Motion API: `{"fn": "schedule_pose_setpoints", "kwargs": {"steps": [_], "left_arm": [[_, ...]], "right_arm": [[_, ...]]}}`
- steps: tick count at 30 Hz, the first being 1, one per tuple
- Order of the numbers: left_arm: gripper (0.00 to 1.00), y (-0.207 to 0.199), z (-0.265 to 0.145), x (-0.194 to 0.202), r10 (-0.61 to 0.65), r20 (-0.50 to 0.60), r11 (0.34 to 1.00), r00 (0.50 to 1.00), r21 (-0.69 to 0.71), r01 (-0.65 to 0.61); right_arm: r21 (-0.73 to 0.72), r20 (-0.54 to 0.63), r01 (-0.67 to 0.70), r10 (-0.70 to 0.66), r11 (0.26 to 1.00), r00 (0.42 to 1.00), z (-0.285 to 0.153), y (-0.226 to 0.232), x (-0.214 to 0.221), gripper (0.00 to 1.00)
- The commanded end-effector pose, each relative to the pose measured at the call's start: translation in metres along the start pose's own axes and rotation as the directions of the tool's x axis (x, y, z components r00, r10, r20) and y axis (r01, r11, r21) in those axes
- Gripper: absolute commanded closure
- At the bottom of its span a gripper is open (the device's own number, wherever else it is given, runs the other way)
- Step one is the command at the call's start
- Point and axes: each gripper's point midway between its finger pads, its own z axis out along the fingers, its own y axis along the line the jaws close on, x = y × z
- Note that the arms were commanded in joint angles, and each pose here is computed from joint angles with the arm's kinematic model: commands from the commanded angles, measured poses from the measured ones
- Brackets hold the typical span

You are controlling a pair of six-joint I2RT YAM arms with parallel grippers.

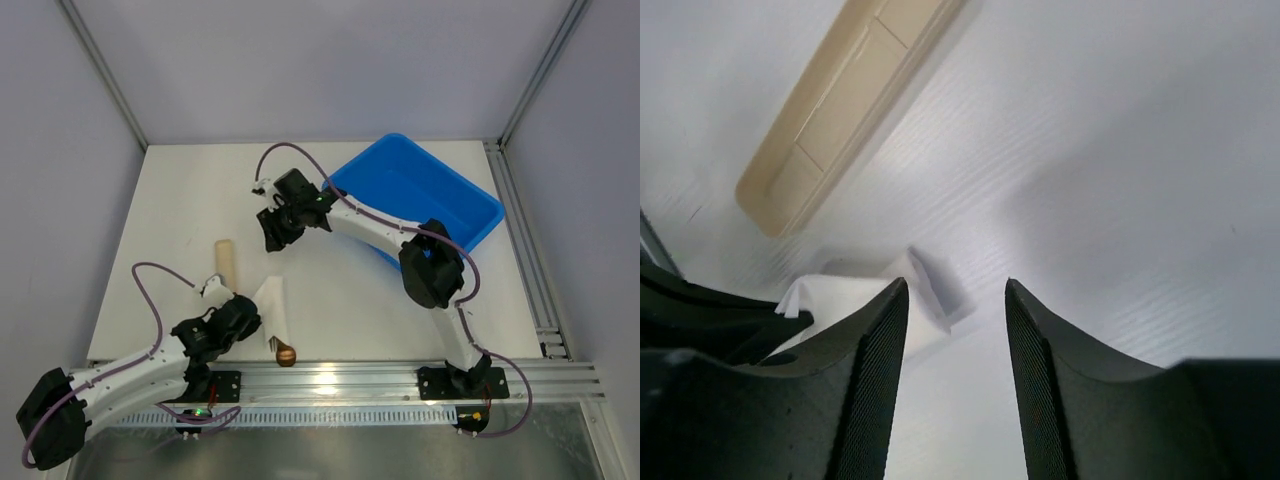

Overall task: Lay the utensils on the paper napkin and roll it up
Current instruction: Roll the napkin at the center of the board.

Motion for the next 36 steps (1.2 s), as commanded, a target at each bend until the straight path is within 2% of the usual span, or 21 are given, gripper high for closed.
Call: {"fn": "schedule_pose_setpoints", "kwargs": {"steps": [1, 2, 3, 7, 9, 13, 21, 31, 36], "left_arm": [[1.00, 0.033, 0.005, 0.007, 0.055, -0.005, 0.993, 0.998, -0.100, -0.055], [1.00, 0.032, 0.005, 0.008, 0.053, -0.006, 0.994, 0.999, -0.097, -0.054], [1.00, 0.033, 0.006, 0.008, 0.055, -0.008, 0.994, 0.998, -0.099, -0.055], [1.00, 0.033, 0.006, 0.008, 0.054, -0.005, 0.994, 0.999, -0.098, -0.054], [1.00, 0.033, 0.005, 0.008, 0.054, -0.005, 0.994, 0.999, -0.095, -0.054], [1.00, 0.032, 0.004, 0.008, 0.050, -0.003, 0.995, 0.999, -0.085, -0.050], [1.00, 0.032, 0.003, 0.007, 0.050, -0.001, 0.995, 0.999, -0.085, -0.049], [1.00, 0.033, 0.002, 0.006, 0.045, 0.003, 0.995, 0.999, -0.084, -0.044], [1.00, 0.032, 0.001, 0.006, 0.041, 0.004, 0.996, 0.999, -0.078, -0.041]], "right_arm": [[0.013, 0.090, -0.070, 0.068, 0.997, 0.994, -0.031, 0.005, -0.014, 0.51], [0.021, 0.049, -0.101, 0.100, 0.995, 0.994, -0.027, -0.002, 0.011, 0.46], [0.008, 0.083, -0.104, 0.103, 0.995, 0.991, -0.036, 0.002, 0.007, 0.44], [-0.040, 0.047, -0.171, 0.173, 0.985, 0.984, -0.037, 0.008, 0.047, 0.36], [-0.081, 0.082, -0.170, 0.177, 0.982, 0.981, -0.043, 0.015, 0.043, 0.32], [-0.143, 0.078, -0.215, 0.227, 0.966, 0.971, -0.039, 0.024, 0.059, 0.24], [-0.242, 0.064, -0.305, 0.329, 0.921, 0.942, -0.024, 0.036, 0.067, 0.23], [-0.192, 0.030, -0.412, 0.425, 0.891, 0.905, -0.001, 0.035, 0.088, 0.23], [-0.184, 0.012, -0.448, 0.458, 0.875, 0.889, 0.011, 0.040, 0.100, 0.26]]}}
